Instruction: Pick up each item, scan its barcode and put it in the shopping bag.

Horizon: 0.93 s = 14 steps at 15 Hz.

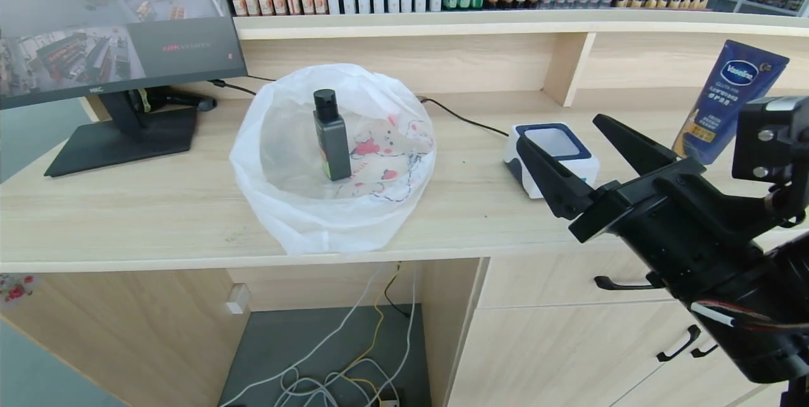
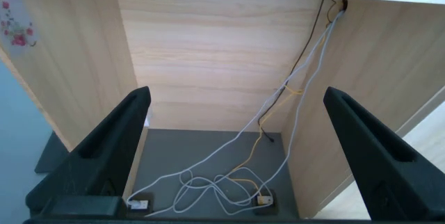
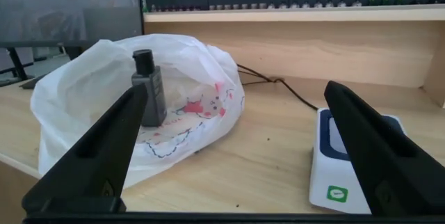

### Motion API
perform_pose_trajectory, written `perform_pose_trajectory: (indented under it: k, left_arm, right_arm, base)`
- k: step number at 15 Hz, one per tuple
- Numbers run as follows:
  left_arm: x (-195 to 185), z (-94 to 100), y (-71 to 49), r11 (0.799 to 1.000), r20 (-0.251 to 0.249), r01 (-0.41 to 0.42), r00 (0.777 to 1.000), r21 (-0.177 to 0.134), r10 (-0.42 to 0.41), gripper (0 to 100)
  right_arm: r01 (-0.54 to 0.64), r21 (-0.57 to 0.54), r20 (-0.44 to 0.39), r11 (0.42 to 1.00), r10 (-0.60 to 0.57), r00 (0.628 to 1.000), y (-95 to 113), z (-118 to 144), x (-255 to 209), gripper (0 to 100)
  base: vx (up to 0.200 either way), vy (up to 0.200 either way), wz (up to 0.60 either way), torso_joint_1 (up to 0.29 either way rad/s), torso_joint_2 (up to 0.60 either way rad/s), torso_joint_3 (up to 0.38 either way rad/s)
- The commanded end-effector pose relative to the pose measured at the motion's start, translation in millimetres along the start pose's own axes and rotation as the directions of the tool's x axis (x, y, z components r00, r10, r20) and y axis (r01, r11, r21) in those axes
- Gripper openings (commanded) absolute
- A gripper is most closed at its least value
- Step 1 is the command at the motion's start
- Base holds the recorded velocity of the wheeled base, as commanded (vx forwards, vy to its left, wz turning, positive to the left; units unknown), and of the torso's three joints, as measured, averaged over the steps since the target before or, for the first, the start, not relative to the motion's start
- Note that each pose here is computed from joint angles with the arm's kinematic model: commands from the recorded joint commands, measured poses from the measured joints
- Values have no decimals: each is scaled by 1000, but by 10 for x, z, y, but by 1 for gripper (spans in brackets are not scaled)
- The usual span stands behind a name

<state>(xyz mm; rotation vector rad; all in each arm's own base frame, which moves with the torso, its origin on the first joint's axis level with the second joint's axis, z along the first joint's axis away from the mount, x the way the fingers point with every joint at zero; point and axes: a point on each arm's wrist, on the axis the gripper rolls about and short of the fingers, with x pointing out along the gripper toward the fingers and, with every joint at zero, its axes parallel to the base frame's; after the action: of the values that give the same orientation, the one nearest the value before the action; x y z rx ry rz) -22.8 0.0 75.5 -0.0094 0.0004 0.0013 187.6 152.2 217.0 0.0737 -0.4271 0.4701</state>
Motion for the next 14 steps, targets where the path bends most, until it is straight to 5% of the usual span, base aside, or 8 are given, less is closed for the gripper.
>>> perform_pose_trajectory:
  k: [1, 14]
  left_arm:
    - [0, 0, 0, 1000, 0, 0, 1000, -1, 0, 100]
    - [0, 0, 0, 1000, 0, 0, 1000, -3, 0, 100]
  right_arm:
    - [0, -4, 6, 1000, 0, 1000, 3, 11, 7, 100]
    - [0, -8, 15, 1000, 0, 1000, -19, 74, -80, 100]
  base:
    - [0, -200, 0, 2, 12, 2]
    - [0, -200, 0, 2, 2, 2]
